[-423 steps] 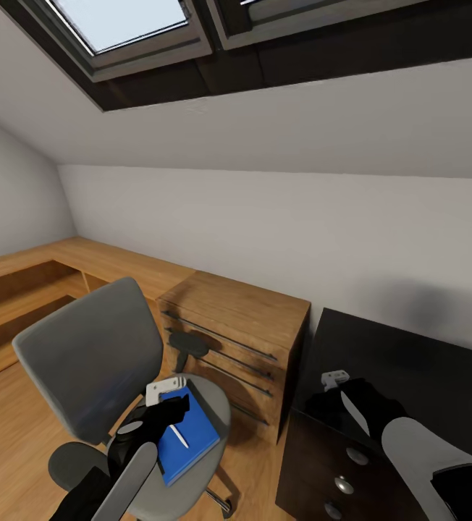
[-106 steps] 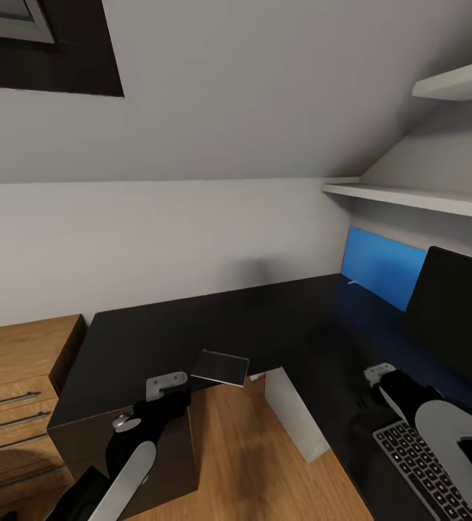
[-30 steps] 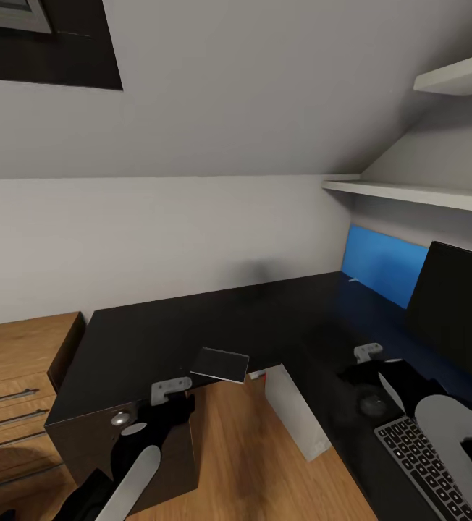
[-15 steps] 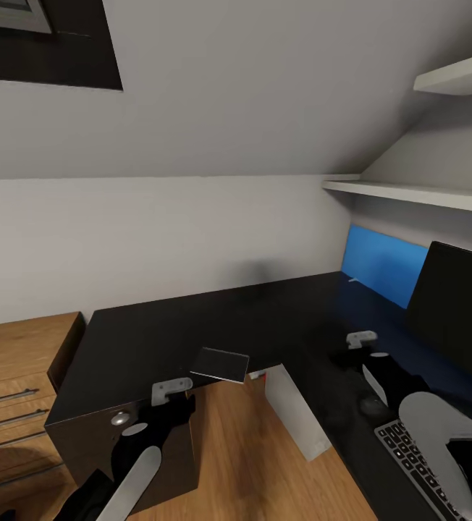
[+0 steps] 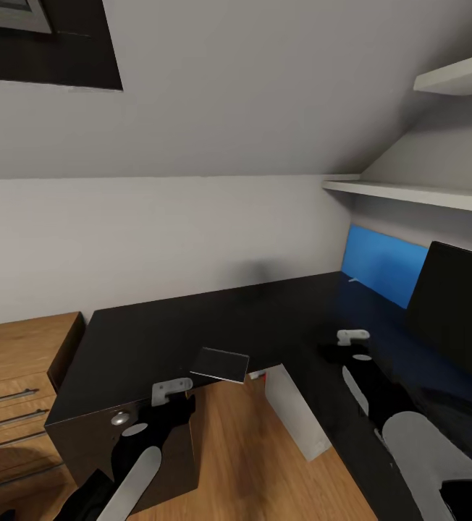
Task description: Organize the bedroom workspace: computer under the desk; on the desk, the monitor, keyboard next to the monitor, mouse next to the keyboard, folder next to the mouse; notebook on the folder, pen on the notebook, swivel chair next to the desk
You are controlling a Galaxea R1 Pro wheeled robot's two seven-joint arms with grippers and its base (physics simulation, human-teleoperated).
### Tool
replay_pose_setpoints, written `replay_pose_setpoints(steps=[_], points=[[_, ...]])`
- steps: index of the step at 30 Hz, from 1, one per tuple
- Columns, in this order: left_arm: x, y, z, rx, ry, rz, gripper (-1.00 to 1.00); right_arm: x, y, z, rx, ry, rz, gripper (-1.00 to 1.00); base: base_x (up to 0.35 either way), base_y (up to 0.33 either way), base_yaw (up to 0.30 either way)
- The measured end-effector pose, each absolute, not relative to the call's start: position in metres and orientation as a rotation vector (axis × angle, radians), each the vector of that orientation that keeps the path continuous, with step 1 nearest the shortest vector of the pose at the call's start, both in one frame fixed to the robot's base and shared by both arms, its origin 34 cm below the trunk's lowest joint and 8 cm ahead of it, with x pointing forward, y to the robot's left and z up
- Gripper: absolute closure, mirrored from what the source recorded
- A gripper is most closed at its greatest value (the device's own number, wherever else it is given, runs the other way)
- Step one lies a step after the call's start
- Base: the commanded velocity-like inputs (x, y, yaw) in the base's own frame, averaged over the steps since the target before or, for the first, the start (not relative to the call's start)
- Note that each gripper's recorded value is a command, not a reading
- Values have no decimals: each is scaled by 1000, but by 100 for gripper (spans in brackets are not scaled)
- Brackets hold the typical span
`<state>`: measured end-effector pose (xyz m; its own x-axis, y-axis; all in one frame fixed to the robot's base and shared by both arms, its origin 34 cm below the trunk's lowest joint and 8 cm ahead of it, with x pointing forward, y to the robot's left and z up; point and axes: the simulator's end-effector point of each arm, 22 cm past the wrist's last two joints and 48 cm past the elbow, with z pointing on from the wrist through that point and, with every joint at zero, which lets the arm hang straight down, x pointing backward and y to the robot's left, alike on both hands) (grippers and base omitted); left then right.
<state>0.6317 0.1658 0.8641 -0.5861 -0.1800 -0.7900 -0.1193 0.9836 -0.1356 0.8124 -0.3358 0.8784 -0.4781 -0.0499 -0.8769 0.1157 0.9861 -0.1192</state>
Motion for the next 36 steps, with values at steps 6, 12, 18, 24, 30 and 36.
replay_pose_setpoints(steps=[6,12,18,24,30,36], points=[[632,166,864,-208,2203,-84,-100,784,-305,885,125,2089,-260,-100,0,0,0],[632,166,864,-208,2203,-84,-100,760,-263,885,124,2128,-199,-100,0,0,0],[632,166,864,-209,2203,-84,-100,749,-247,879,122,2140,-173,-100,0,0,0],[632,166,864,-209,2202,-83,-100,749,-246,879,124,2141,-169,-100,0,0,0],[631,171,855,-214,2219,-66,-100,747,-243,876,122,2140,-164,-100,-36,11,234],[631,172,854,-214,2221,-64,-100,747,-243,875,122,2140,-164,-100,-219,117,269]])
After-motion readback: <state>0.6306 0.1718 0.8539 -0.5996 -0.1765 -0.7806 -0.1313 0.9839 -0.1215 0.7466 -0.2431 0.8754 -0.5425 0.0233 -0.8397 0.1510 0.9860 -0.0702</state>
